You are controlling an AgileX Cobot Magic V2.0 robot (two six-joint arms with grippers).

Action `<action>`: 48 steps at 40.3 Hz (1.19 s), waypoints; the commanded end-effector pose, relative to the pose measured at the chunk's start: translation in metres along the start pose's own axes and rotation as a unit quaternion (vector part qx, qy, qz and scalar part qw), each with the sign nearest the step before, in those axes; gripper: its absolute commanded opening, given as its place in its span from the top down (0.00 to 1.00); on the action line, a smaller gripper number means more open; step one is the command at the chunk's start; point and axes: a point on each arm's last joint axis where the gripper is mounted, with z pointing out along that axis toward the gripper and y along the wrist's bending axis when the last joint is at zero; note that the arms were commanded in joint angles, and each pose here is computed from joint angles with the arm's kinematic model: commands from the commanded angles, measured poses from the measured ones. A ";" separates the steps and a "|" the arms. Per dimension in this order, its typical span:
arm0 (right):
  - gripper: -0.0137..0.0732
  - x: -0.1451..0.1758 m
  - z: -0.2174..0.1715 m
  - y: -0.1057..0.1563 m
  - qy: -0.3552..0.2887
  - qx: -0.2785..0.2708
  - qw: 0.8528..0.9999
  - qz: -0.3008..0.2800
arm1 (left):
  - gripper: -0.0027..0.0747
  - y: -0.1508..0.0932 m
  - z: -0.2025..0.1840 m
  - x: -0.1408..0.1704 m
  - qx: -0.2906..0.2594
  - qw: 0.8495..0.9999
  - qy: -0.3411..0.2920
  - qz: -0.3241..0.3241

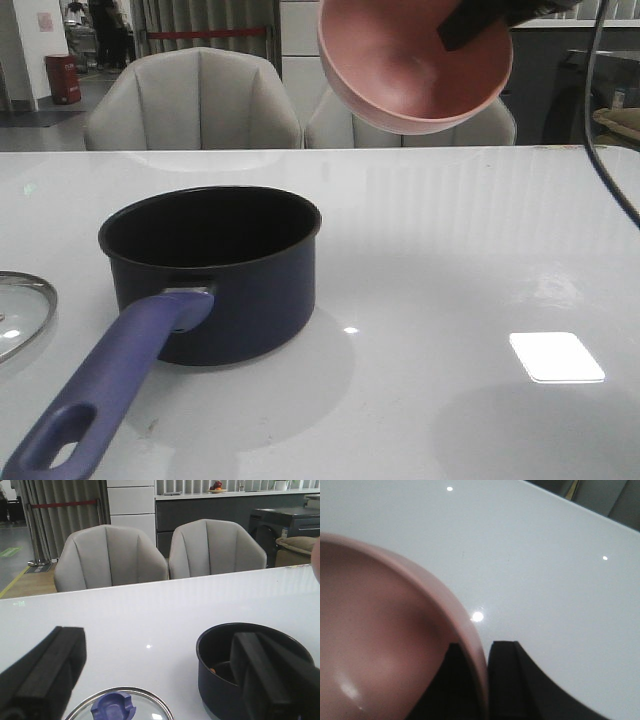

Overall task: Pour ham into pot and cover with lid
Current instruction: 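Turn the bowl upright and carry it back to its spot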

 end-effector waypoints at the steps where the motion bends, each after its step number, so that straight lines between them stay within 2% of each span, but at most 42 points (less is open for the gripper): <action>1: 0.68 -0.015 -0.018 -0.010 -0.032 0.027 0.999 0.004 | 0.15 0.000 -0.001 -0.015 -0.001 0.999 -0.047 -0.004; 8: 0.68 0.000 -0.012 -0.022 0.029 0.041 0.999 0.016 | 0.15 0.000 -0.001 -0.015 -0.001 0.999 -0.047 -0.004; 16: 0.68 0.022 0.001 -0.031 0.109 0.057 0.988 0.090 | 0.15 0.000 -0.001 -0.015 -0.001 0.999 -0.047 -0.004; 24: 0.68 0.046 0.027 -0.032 0.213 0.038 0.963 0.160 | 0.15 0.000 -0.001 -0.015 -0.001 0.999 -0.047 -0.004; 29: 0.66 0.054 0.043 -0.034 0.256 0.031 0.946 0.197 | 0.15 0.000 -0.001 -0.015 -0.001 0.999 -0.047 -0.004; 33: 0.63 0.056 0.050 -0.040 0.270 0.032 0.939 0.213 | 0.15 0.000 -0.001 -0.015 -0.001 0.999 -0.045 -0.004; 40: 0.53 0.057 0.049 -0.055 0.267 0.049 0.937 0.220 | 0.15 0.000 -0.001 -0.014 -0.001 0.999 -0.042 -0.004; 48: 0.53 0.067 0.044 -0.074 0.281 0.066 0.928 0.237 | 0.15 0.000 -0.001 -0.014 -0.001 0.999 -0.042 -0.004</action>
